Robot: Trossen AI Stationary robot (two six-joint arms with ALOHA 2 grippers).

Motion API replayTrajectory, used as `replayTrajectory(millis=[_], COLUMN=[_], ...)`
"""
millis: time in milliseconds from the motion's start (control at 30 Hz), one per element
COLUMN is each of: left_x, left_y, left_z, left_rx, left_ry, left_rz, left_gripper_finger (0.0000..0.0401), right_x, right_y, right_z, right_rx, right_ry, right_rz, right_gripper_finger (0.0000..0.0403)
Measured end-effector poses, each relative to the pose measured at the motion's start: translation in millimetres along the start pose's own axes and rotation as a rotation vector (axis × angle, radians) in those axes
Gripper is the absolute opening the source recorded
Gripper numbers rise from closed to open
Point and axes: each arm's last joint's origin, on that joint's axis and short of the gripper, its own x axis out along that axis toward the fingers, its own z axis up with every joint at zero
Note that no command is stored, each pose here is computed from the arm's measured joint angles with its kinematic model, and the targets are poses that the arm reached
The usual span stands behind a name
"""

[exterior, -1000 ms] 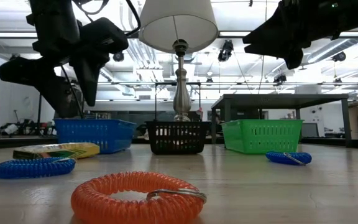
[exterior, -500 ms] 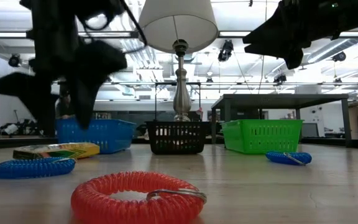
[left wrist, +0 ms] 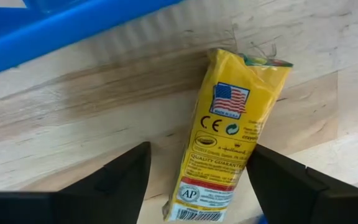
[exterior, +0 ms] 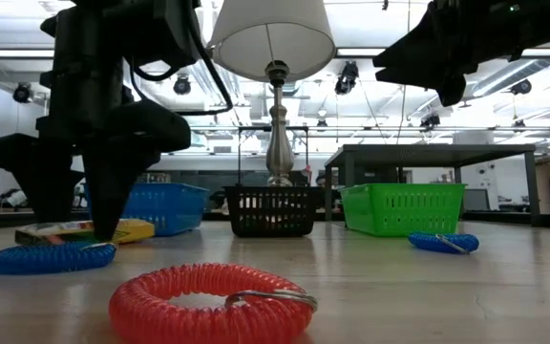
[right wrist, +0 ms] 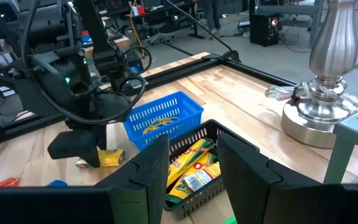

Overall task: Pick & Place Office Desk Supplies
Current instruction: Put the yellow crayon box into the black bin

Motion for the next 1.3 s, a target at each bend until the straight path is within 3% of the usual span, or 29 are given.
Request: replayTrajectory(millis=[267, 733, 1100, 1300], left_x=[0.0, 0.2, -0.5, -23.2], left_y=[-0.3, -2.0, -1.9, 0.5], left_z=[0.1, 0.6, 0.6, -2.3], left_rx=[0.003, 0.007, 0.007, 0.011], left_ry=[-0.001, -0.012, -0.012, 0.002], left_rz=[-0.003, -0.020, -0.021, -0.093], left_gripper_finger=[0.0238, 0.0146, 0.0136, 0.0136], right_x=[0.0, 0.1, 0.0, 0.0], right_y=[0.0, -0.1, -0.1, 0.1], right_z=[0.0, 0.1, 0.1, 0.0], right_rx=[0.000, 0.000, 0.000, 0.000], right_ry=[0.000, 0.000, 0.000, 0.000], right_rz=[0.000, -0.001, 0.000, 0.000], right_gripper_finger=[0.0134, 0.0134, 0.0134, 0.0134])
